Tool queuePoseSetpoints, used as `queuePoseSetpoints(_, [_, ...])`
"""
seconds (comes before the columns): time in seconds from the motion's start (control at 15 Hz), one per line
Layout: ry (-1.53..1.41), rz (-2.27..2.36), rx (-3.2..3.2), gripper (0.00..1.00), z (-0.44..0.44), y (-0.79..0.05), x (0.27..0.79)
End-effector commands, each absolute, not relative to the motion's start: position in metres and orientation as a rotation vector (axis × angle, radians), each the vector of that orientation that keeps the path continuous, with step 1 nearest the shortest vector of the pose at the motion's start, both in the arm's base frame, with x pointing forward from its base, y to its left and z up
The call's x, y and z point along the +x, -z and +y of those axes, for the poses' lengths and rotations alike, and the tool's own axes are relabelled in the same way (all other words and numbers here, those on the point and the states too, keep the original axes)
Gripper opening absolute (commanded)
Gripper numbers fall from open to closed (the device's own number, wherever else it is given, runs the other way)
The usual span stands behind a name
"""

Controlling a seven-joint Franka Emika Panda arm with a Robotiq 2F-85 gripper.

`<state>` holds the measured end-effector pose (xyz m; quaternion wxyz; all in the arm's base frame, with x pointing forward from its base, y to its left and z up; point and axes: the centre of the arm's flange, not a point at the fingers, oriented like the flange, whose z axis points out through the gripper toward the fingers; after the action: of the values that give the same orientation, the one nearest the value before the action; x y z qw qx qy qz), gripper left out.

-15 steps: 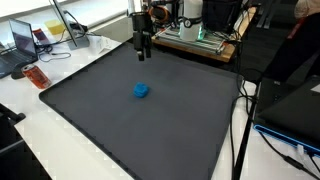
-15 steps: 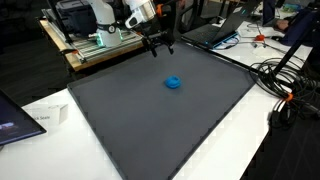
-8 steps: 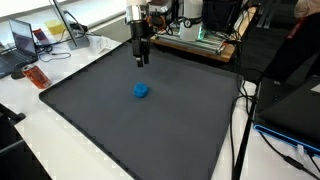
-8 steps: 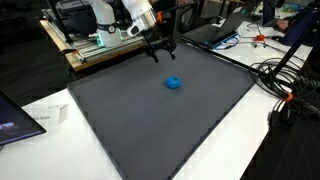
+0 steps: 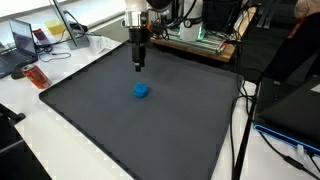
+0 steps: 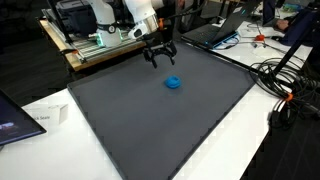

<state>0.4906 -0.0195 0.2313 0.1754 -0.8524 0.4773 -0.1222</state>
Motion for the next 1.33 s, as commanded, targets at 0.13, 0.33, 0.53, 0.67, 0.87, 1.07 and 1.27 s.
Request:
queuePoseSetpoints(0.13, [0.317, 1.169, -2.581, 1.00, -0.025, -0.257, 0.507])
queuePoseSetpoints(0.33, [0.252, 1.109, -2.697, 1.00, -0.026, -0.271, 0.522])
queuePoseSetpoints(0.53, [0.172, 1.049, -2.788, 1.00, -0.031, -0.287, 0.541])
queuePoseSetpoints(0.67, [0.125, 0.995, -2.810, 1.00, -0.033, -0.302, 0.555])
queuePoseSetpoints(0.87, [0.045, 0.916, -2.801, 1.00, -0.035, -0.325, 0.576])
queuePoseSetpoints(1.07, [0.007, 0.830, -2.818, 1.00, -0.040, -0.333, 0.592])
queuePoseSetpoints(1.27, [-0.009, 0.717, -2.814, 1.00, -0.049, -0.328, 0.604])
